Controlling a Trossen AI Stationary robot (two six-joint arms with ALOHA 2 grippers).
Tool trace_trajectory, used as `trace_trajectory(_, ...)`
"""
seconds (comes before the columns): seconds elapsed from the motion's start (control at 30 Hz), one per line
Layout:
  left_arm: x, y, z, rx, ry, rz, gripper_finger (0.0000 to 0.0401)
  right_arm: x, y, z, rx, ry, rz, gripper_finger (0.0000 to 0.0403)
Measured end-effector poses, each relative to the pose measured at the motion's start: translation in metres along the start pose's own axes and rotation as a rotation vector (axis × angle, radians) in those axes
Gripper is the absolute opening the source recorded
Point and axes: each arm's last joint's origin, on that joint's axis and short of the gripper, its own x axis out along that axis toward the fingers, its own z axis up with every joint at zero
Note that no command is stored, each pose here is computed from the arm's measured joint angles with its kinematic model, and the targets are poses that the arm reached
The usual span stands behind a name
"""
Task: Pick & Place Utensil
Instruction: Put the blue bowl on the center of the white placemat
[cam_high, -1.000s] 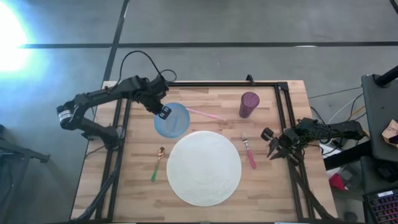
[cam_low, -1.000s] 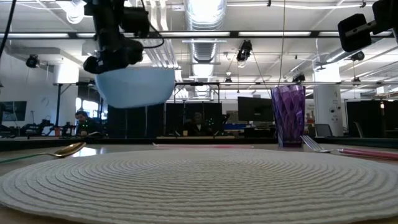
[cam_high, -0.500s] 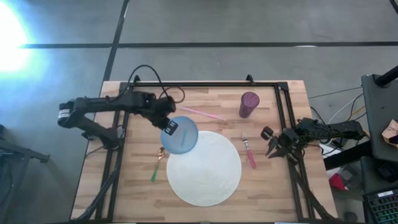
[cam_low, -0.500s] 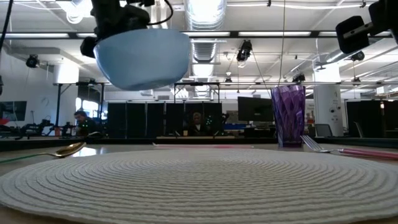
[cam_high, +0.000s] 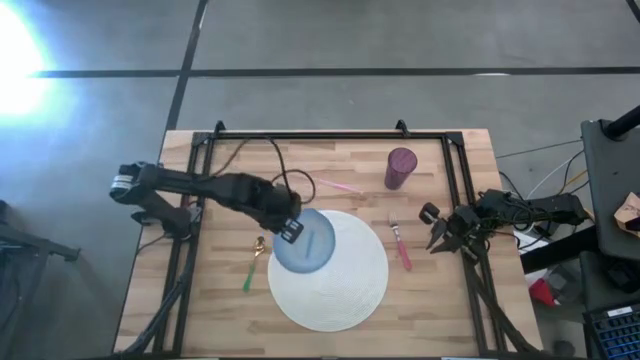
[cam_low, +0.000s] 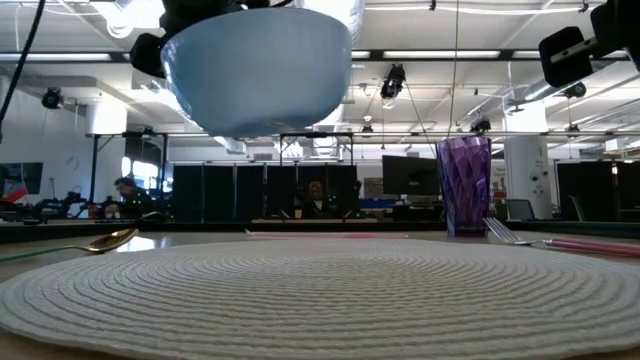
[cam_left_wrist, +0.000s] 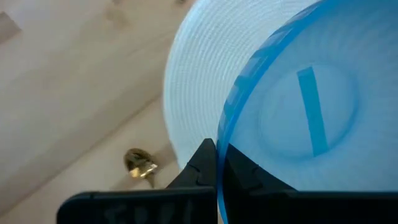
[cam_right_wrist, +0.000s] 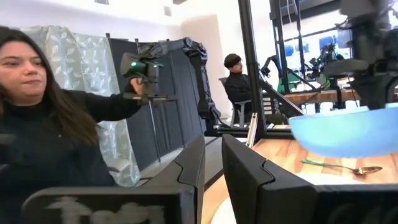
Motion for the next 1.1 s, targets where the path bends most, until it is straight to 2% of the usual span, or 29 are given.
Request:
trace_trajectory(0.2, 0.016, -0.03, -0.005, -0.005, 0.03, 0.015, 0.0, 0.0, 0.0, 0.0, 0.035, 0.0, -0.001, 0.0052)
trace_trajectory(0.57, 0.049, -0.069, -0.005, -0.034, 0.083, 0.046, 0.0, 0.0, -0.001, -0.004, 0.125, 0.034, -0.015, 0.0052)
trace_trajectory(0.87, 0.069, -0.076, -0.008, -0.098, 0.137, 0.089, 0.0, -0.001, -0.005, -0.016, 0.194, 0.147, -0.061, 0.0052)
trace_trajectory(1.1, 0.081, -0.074, -0.01, -0.134, 0.157, 0.151, 0.0, -0.002, -0.006, -0.019, 0.212, 0.175, -0.074, 0.0052)
